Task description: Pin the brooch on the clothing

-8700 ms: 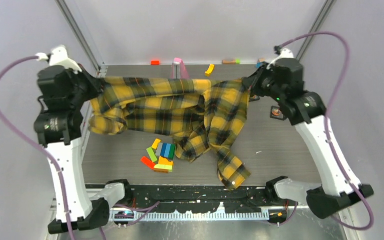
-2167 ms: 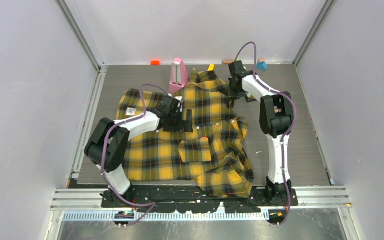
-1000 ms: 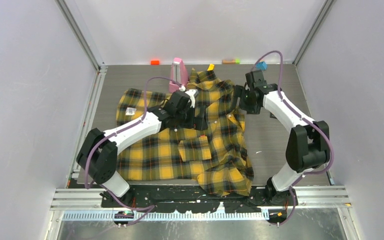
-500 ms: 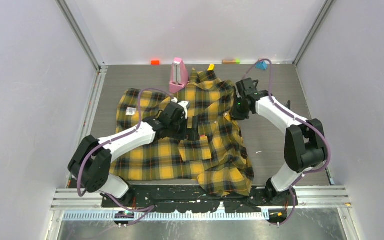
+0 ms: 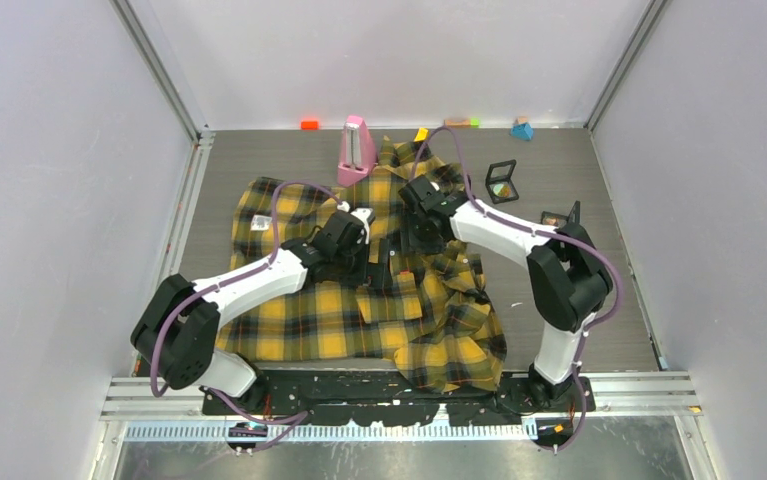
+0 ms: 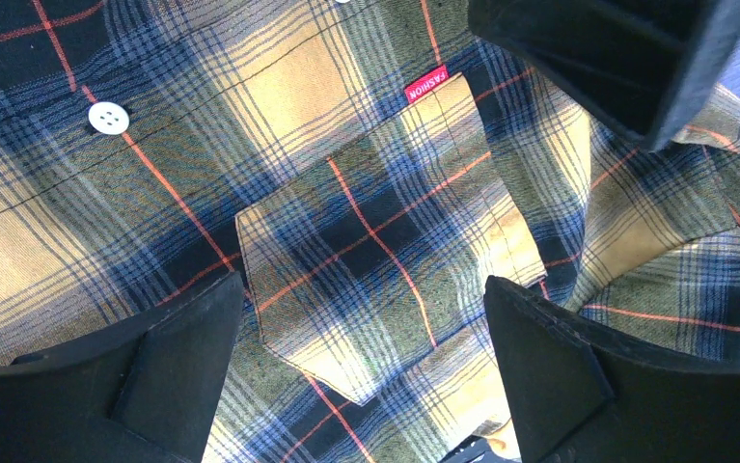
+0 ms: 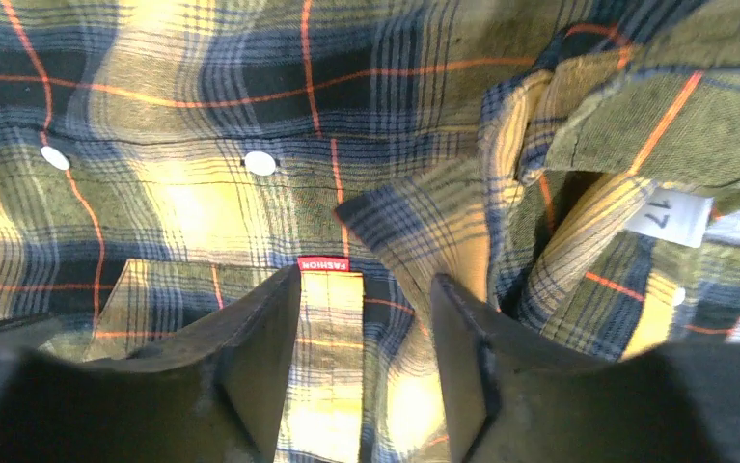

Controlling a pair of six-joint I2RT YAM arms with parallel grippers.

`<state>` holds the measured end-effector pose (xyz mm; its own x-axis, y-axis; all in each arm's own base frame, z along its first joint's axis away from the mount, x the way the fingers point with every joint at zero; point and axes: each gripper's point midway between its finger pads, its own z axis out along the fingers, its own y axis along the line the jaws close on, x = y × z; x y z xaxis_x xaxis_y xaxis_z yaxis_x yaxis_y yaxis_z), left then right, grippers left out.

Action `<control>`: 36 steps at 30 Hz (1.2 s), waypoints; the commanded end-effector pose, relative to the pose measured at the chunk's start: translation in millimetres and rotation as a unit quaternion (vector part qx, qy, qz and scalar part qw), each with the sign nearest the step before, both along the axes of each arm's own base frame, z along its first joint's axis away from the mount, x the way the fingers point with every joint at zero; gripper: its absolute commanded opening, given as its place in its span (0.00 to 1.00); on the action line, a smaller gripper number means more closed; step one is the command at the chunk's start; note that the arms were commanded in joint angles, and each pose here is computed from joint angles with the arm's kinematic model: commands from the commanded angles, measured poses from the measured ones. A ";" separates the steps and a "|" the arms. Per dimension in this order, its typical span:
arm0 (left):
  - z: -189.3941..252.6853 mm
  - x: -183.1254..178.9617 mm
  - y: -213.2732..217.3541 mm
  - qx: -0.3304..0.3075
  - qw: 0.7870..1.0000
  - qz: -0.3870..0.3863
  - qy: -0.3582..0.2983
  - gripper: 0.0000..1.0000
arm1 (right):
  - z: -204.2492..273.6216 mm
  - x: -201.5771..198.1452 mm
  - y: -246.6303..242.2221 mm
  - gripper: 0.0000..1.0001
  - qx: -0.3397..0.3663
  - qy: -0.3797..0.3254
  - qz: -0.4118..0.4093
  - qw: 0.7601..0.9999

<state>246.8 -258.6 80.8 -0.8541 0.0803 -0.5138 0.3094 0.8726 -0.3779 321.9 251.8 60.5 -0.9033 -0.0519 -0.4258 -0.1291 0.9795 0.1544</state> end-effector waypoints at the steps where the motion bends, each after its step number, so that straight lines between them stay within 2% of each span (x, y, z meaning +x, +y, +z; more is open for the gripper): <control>1: 13.2 12.7 -5.4 -0.014 1.000 0.003 -0.026 1.00 | 79.8 23.3 -1.4 0.68 0.033 -0.094 -0.020 0.995; 3: 13.1 12.9 -5.9 -0.013 1.000 0.002 -0.025 1.00 | 99.9 21.4 -15.2 0.77 0.024 -0.117 -0.031 0.992; 5: 12.5 12.8 -6.2 -0.013 1.000 0.002 -0.023 1.00 | 109.6 18.2 -34.9 0.82 0.009 -0.127 -0.049 0.991; 8: 13.0 13.3 -7.4 -0.015 1.000 0.001 -0.024 1.00 | 110.7 17.2 -71.4 0.83 0.007 -0.123 -0.092 0.988; 11: 13.5 13.5 -9.5 -0.019 1.000 -0.001 -0.023 1.00 | 84.7 14.2 -108.2 0.83 0.018 -0.090 -0.147 0.985; 14: 15.0 13.8 -9.8 -0.020 0.999 -0.001 -0.025 1.00 | 68.7 13.6 -113.0 0.82 0.073 -0.073 -0.167 0.981; 22: 17.2 13.5 -6.6 -0.015 0.999 0.000 -0.029 1.00 | 20.7 10.0 -92.3 0.70 0.141 -0.014 -0.177 0.974; 31: 20.2 11.4 2.6 -0.004 0.999 0.009 -0.037 1.00 | -2.6 12.8 -85.7 0.61 0.156 0.014 -0.207 0.966; 36: 22.3 10.0 -3.5 -0.022 0.999 -0.004 -0.041 1.00 | -10.1 11.1 -84.5 0.51 0.159 0.023 -0.215 0.963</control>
<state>249.0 -256.4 80.7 -0.8494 0.0784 -0.5219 0.3056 0.8793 -0.3653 327.0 160.7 52.3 -0.8481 0.4211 -0.3217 0.2756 0.8690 0.4109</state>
